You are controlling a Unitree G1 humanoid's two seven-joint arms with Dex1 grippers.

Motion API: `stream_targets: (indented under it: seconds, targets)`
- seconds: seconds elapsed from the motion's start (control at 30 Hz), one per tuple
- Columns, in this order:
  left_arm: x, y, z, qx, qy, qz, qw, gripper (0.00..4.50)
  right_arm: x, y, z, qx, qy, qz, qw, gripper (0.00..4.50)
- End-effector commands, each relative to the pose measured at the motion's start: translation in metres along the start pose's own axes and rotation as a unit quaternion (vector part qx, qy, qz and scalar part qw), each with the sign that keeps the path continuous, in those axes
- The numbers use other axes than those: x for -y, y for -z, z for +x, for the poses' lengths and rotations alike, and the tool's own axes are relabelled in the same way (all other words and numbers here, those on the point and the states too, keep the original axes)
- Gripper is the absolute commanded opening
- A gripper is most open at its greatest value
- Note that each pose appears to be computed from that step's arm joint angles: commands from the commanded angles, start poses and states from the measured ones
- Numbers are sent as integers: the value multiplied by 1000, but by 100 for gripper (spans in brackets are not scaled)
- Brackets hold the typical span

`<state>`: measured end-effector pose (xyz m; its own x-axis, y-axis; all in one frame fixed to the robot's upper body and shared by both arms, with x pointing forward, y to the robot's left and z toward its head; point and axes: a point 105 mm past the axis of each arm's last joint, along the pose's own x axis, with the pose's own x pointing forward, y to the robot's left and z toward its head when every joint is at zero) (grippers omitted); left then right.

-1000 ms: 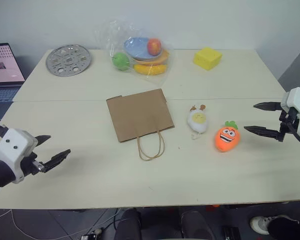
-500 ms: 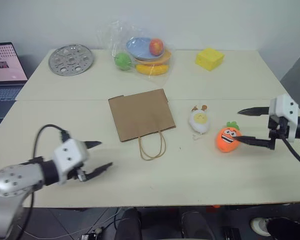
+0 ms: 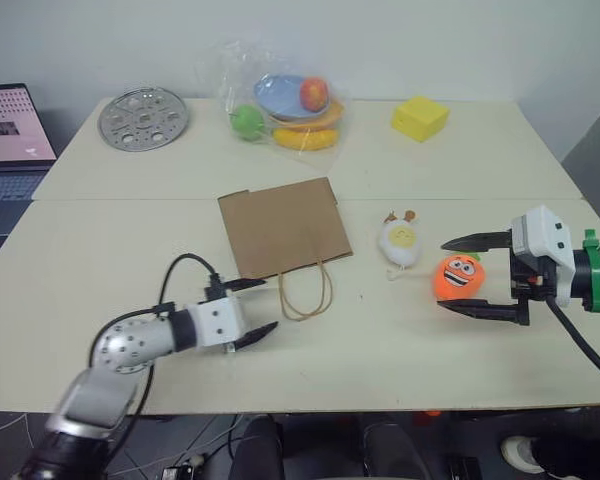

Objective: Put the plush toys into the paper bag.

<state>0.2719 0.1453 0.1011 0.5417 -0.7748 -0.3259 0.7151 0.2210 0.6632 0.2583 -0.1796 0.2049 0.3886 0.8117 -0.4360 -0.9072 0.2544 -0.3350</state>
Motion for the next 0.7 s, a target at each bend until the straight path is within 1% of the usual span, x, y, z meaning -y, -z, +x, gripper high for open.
stream_targets:
  seconds: [0.03, 0.23, 0.4, 0.5, 0.57, 0.7]
  targets:
    - [-8, -5, 9, 22, -26, 40, 999, 387, 0, -12, -1, 10, 0, -24, 1000, 450]
    - [-7, -8, 18, 40, -28, 43, 998, 387, -5, -18, 1, 19, -14, -26, 999, 450]
    - [-7, -9, 20, 50, -27, 24, 998, 387, -14, -23, 4, 32, -40, -16, 999, 450]
    - [-8, -11, 19, 55, -23, 8, 998, 387, -20, -39, 7, 80, -55, 8, 995, 450]
    - [-8, -11, 19, 55, -18, 7, 998, 387, -21, -45, 8, 98, -57, 14, 993, 450]
    - [-10, -10, 19, 57, -18, -2, 998, 387, -22, -42, 11, 90, -57, 10, 994, 450]
